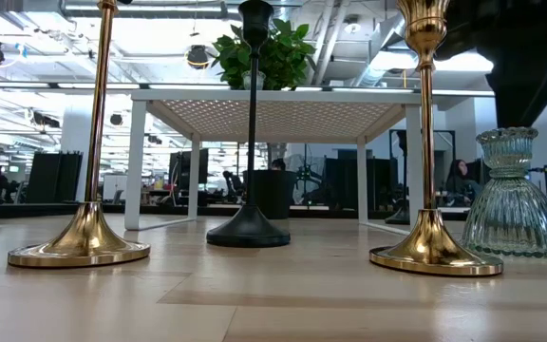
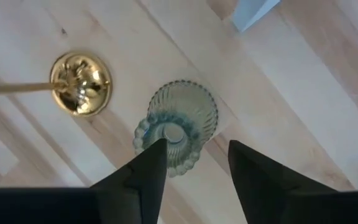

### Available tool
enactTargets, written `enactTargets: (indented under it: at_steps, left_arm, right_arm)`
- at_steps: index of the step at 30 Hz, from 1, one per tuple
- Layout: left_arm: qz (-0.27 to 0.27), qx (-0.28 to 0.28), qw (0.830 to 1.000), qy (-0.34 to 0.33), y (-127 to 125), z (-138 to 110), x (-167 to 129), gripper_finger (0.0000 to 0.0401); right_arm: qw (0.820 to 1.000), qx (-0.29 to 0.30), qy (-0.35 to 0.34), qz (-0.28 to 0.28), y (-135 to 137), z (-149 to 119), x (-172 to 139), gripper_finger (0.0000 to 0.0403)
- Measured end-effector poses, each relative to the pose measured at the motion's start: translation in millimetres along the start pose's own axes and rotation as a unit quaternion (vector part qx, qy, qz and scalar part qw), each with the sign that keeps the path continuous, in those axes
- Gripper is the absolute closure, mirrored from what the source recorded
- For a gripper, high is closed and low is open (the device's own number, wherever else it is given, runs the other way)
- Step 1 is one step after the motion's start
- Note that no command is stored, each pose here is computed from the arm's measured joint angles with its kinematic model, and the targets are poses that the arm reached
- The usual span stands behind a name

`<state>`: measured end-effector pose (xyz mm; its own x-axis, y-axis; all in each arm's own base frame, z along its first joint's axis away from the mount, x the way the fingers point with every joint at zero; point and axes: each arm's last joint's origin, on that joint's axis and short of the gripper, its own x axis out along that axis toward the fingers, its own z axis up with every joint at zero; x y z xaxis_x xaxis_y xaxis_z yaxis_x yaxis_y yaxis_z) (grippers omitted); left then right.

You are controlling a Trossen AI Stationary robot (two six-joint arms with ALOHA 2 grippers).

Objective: Pick & Place candle stick holders
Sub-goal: Put the green candle holder on the shelf

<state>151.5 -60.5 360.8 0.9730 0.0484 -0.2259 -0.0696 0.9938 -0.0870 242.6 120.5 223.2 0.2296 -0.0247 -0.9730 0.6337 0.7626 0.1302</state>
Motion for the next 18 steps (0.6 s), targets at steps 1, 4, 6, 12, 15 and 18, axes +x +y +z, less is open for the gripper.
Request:
enactTargets:
  at_steps: [1, 4, 6, 12, 15, 18]
  left_arm:
    - [0.000, 0.000, 1.000, 0.000, 0.0, 0.0, 0.0, 0.0398]
    - [0.000, 0.000, 1.000, 0.000, 0.0, 0.0, 0.0, 0.0398]
    - [0.000, 0.000, 1.000, 0.000, 0.0, 0.0, 0.0, 0.0398]
    - [0.000, 0.001, 1.000, 0.000, 0.0, 0.0, 0.0, 0.0398]
    - [0.000, 0.001, 1.000, 0.000, 0.0, 0.0, 0.0, 0.0398]
    - [0.000, 0.001, 1.000, 0.000, 0.0, 0.1, -0.1, 0.0398]
  right_arm:
    - [1.000, 0.000, -0.001, 0.000, -0.1, 0.2, 0.0, 0.0248]
    - [1.000, -0.007, -0.003, 0.003, 0.0, 2.3, 0.3, 0.0262]
    - [1.000, -0.007, -0.004, 0.005, 0.3, 2.4, 0.2, 0.0272]
    - [1.000, -0.006, -0.003, 0.004, -0.4, 3.6, 0.4, 0.0284]
    - [1.000, -0.006, -0.002, 0.005, -0.3, 3.5, 0.4, 0.0282]
    - [1.000, -0.006, 0.003, 0.007, -0.3, 3.0, 1.0, 0.0278]
